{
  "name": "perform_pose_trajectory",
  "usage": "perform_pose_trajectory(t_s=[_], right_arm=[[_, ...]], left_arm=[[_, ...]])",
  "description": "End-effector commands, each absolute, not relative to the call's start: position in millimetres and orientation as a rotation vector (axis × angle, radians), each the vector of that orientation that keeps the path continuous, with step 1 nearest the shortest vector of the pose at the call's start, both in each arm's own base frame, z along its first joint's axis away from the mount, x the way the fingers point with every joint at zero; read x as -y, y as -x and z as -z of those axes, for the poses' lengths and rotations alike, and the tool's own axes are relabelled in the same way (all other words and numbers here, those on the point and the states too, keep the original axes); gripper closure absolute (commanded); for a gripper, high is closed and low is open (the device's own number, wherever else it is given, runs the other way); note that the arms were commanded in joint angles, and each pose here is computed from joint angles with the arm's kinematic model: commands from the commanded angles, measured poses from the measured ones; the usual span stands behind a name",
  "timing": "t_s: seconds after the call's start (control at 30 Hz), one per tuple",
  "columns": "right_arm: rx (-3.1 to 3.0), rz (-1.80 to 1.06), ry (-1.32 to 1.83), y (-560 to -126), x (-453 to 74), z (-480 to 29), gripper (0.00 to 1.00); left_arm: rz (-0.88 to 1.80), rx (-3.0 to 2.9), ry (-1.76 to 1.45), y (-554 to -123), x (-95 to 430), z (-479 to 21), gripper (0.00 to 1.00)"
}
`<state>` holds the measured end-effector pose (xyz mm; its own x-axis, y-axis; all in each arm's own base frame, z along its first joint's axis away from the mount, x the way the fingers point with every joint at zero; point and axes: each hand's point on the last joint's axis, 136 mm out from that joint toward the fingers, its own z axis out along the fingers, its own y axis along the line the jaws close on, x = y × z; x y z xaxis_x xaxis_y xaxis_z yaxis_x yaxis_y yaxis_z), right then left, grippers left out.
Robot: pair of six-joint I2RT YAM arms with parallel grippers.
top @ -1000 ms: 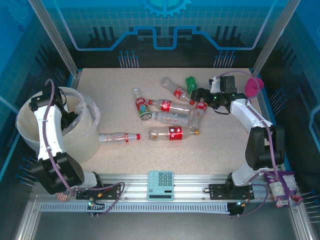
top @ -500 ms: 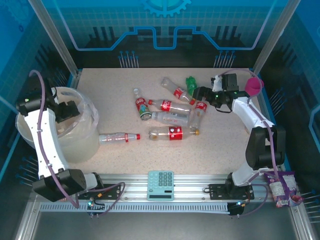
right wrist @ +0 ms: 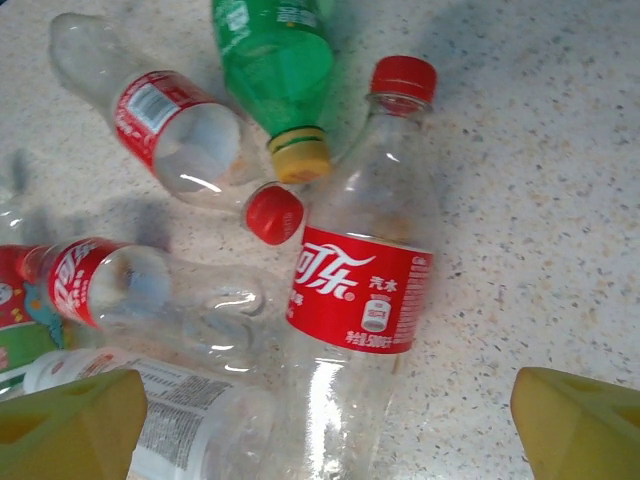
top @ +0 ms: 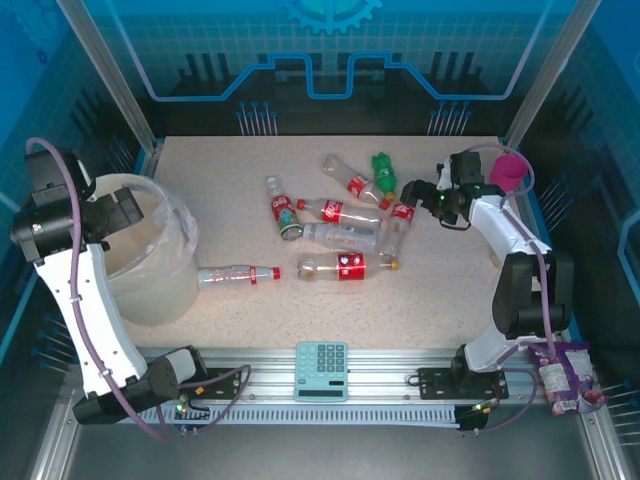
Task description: Put the plastic bottles in the bin
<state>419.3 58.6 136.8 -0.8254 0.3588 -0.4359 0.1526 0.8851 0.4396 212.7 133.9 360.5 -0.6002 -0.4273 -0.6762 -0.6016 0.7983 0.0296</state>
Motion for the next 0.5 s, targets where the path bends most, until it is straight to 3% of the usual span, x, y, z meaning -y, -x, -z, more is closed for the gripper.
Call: perform_pose_trajectory(t_s=[0.0, 0.3, 0.47], right_arm=[[-2.594, -0.476, -0.43, -419.0, -59.1, -111.5, 0.08], [-2.633, -0.516, -0.491, -431.9, -80.1, -76.2, 0.12], [-2.645, -0.472, -0.524, -437.3, -79.0, -62.6, 0.15]], left_arm=[[-0.305, -2.187, 0.709, -208.0, -125.0, -390.5, 0.01], [0.123, -1.987, 0.534, -236.4, -60.9, -441.9, 0.01], [0.35, -1.985, 0.329, -276.8, 10.5, -433.8, 0.01]])
